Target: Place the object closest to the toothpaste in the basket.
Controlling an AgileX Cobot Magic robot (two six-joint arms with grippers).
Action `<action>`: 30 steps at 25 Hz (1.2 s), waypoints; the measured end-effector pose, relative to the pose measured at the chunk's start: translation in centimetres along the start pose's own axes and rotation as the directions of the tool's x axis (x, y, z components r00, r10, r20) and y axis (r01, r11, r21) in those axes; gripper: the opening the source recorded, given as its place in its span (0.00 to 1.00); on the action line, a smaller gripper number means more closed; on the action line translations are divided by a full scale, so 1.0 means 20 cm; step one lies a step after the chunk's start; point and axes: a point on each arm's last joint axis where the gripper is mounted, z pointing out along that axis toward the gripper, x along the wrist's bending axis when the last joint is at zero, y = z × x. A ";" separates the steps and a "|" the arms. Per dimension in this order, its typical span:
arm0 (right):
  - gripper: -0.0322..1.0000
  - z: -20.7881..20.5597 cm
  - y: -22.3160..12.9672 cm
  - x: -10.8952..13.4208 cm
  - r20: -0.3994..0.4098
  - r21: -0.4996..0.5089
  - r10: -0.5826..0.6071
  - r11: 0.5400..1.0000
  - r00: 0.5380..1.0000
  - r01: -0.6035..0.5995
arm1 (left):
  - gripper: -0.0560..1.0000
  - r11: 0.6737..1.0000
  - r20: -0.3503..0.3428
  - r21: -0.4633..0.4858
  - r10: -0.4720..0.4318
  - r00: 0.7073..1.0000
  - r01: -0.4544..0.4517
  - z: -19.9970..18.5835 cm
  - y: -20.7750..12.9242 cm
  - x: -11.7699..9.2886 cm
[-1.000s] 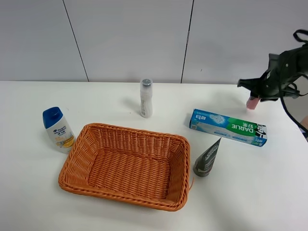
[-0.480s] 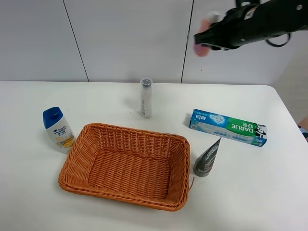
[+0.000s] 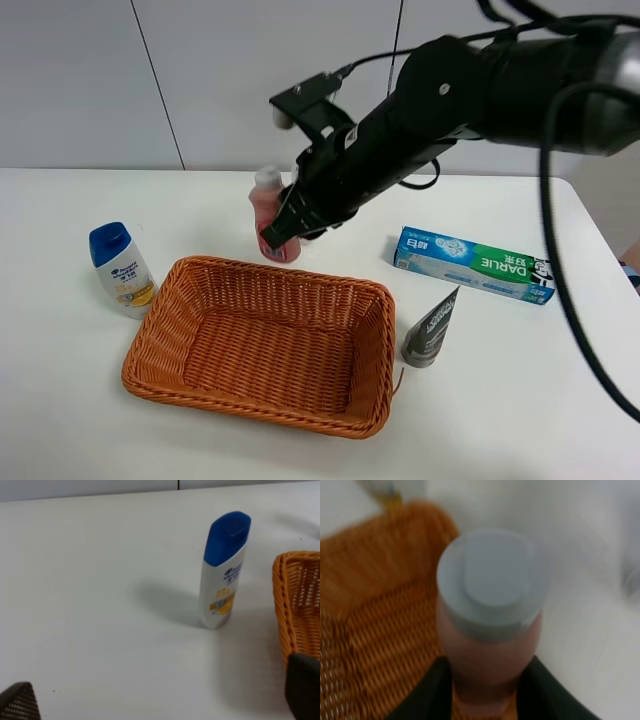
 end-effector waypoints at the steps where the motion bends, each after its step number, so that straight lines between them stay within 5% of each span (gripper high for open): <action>1: 0.32 0.05 -0.02 0.00 -0.013 0.042 0.006 0.999 1.000 -0.006 | 1.00 1.000 0.000 0.000 0.000 1.000 0.000 0.00 0.00 0.00; 6: 0.35 0.19 -0.10 -0.02 -0.048 0.158 0.022 0.987 0.999 -0.014 | 1.00 1.000 0.000 0.000 0.000 1.000 0.000 0.00 0.00 0.00; 11: 0.80 0.17 -0.07 -0.01 -0.061 0.117 0.059 0.992 0.996 -0.051 | 1.00 1.000 0.000 0.000 0.000 1.000 0.000 0.00 0.00 0.00; 14: 0.89 0.10 -0.04 0.00 -0.052 0.064 0.076 0.995 0.996 -0.073 | 1.00 1.000 0.000 0.000 0.000 1.000 0.000 0.00 0.00 0.00; 18: 0.91 -0.26 0.08 0.02 0.016 -0.175 0.064 0.983 0.998 -0.060 | 1.00 1.000 0.000 0.000 0.000 1.000 0.000 0.00 0.00 0.00; 22: 0.91 -0.84 0.08 -0.03 0.156 -0.460 0.153 0.885 0.976 -0.065 | 1.00 1.000 0.000 0.000 0.000 1.000 0.000 0.00 0.00 0.00; 30: 0.91 -1.56 -0.38 0.00 0.423 -0.634 0.424 0.770 0.800 -0.073 | 1.00 1.000 0.000 0.000 0.000 1.000 0.000 0.00 0.00 0.00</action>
